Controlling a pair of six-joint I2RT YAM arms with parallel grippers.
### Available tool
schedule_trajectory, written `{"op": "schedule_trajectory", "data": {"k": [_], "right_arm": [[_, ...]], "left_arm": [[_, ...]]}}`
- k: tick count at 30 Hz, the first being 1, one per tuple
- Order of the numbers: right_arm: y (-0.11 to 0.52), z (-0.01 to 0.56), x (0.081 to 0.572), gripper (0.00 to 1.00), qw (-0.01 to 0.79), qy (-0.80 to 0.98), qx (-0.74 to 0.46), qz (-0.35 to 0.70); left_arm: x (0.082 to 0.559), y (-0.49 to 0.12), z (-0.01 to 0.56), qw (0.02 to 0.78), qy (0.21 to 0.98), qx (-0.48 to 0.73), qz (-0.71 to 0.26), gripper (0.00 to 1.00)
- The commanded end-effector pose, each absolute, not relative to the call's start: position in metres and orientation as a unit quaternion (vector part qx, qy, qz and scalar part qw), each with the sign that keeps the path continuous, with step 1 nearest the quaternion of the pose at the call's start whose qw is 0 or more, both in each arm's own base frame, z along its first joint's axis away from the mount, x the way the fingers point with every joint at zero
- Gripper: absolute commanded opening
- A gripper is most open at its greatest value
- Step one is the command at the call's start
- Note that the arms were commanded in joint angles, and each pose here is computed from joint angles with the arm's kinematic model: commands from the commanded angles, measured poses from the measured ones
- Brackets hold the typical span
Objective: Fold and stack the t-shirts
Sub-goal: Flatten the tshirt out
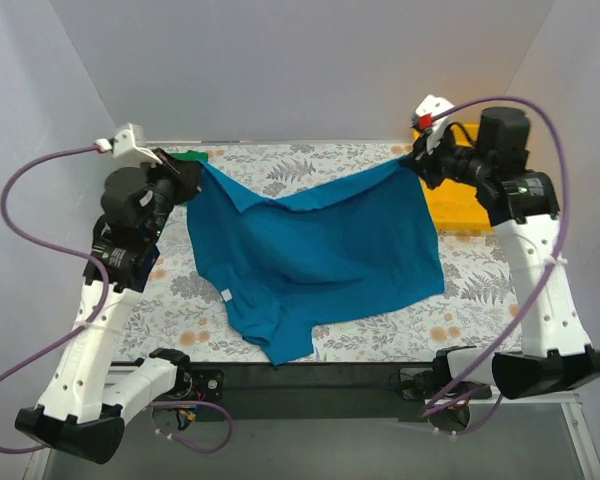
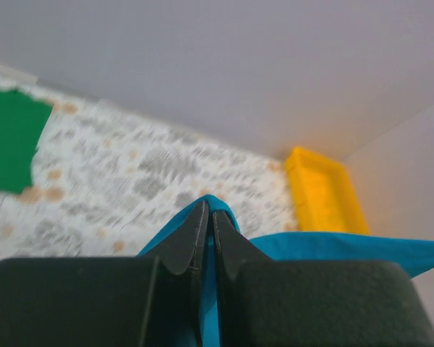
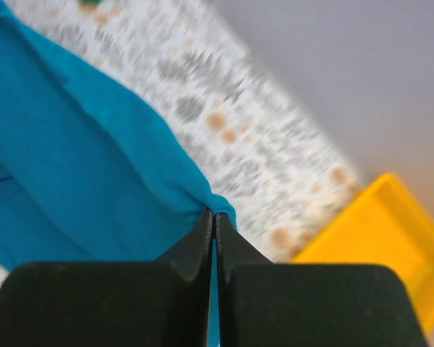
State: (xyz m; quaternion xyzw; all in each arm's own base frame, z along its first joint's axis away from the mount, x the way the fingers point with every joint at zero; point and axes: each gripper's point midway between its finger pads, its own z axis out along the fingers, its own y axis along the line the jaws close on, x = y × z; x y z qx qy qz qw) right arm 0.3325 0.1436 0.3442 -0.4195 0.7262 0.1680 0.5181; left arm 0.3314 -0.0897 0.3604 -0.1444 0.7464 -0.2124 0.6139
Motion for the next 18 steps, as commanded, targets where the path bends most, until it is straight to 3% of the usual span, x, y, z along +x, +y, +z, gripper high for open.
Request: {"op": "schedule_trajectory", "data": {"k": [1,10,13,18], "right_arm": [[0.131,0.468,0.307,0.01,0.645,0.633,-0.417,0.099],[0.070,0.674,0.197,0.01,0.837,0.450,-0.308,-0.045],[0.057,0.701,0.172,0.01,0.864,0.418,-0.272,-0.072],[0.047,0.716,0.152,0.01,0.881,0.400,-0.237,-0.084]], "left_arm": [[0.304,-0.090,0.466,0.683,0.650,-0.153,-0.294,0.00],[0.188,-0.063,0.663,0.813,0.438,-0.110,-0.367,0.00],[0.151,-0.051,0.703,0.841,0.384,-0.100,-0.367,0.00],[0.129,-0.040,0.729,0.862,0.348,-0.097,-0.355,0.00]]}}
